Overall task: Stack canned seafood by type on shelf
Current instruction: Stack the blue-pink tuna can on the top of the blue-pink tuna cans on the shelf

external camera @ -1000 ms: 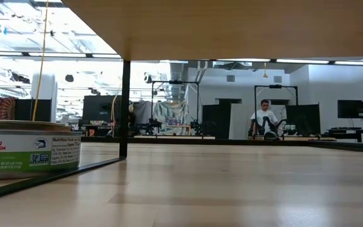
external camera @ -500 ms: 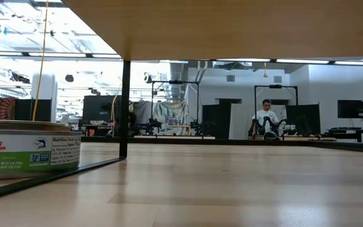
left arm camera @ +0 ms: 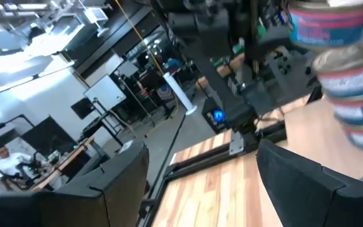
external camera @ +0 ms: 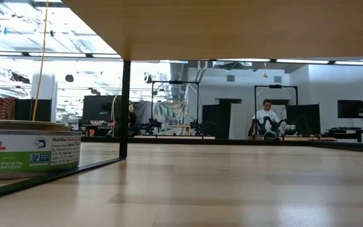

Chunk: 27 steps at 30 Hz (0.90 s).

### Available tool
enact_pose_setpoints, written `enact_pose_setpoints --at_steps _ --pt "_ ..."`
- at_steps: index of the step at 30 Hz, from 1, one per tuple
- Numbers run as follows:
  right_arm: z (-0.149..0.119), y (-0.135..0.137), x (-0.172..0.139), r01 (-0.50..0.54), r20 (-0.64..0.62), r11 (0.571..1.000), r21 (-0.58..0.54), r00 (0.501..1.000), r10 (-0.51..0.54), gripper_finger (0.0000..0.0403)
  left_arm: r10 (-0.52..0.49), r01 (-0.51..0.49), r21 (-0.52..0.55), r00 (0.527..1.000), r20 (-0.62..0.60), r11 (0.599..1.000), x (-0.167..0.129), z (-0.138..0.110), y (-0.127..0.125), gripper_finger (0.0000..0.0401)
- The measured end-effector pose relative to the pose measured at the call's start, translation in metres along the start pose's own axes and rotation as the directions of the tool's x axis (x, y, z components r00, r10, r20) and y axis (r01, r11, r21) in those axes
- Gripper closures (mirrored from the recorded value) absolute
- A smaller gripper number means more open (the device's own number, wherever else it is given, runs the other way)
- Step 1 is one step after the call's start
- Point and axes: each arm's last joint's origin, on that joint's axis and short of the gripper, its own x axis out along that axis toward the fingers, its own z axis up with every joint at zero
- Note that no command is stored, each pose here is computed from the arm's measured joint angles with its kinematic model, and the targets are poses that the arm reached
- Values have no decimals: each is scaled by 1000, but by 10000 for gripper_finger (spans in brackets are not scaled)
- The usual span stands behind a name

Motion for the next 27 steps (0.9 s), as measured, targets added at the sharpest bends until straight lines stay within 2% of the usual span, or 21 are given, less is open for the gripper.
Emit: enact_pose_setpoints --at_steps 10,21,27 --pt "9 1 15 -14 9 999 -32 1000 14 185 11 -11 -29 1000 -2 1000 0 1 0 118" --pt "14 -2 18 -7 -11 999 -47 1000 6 181 17 -18 -32 1000 -21 999 0 -1 0 118" --pt "11 -7 18 37 -28 999 6 999 -37 165 17 -18 -41 1000 -21 999 0 -1 0 118"
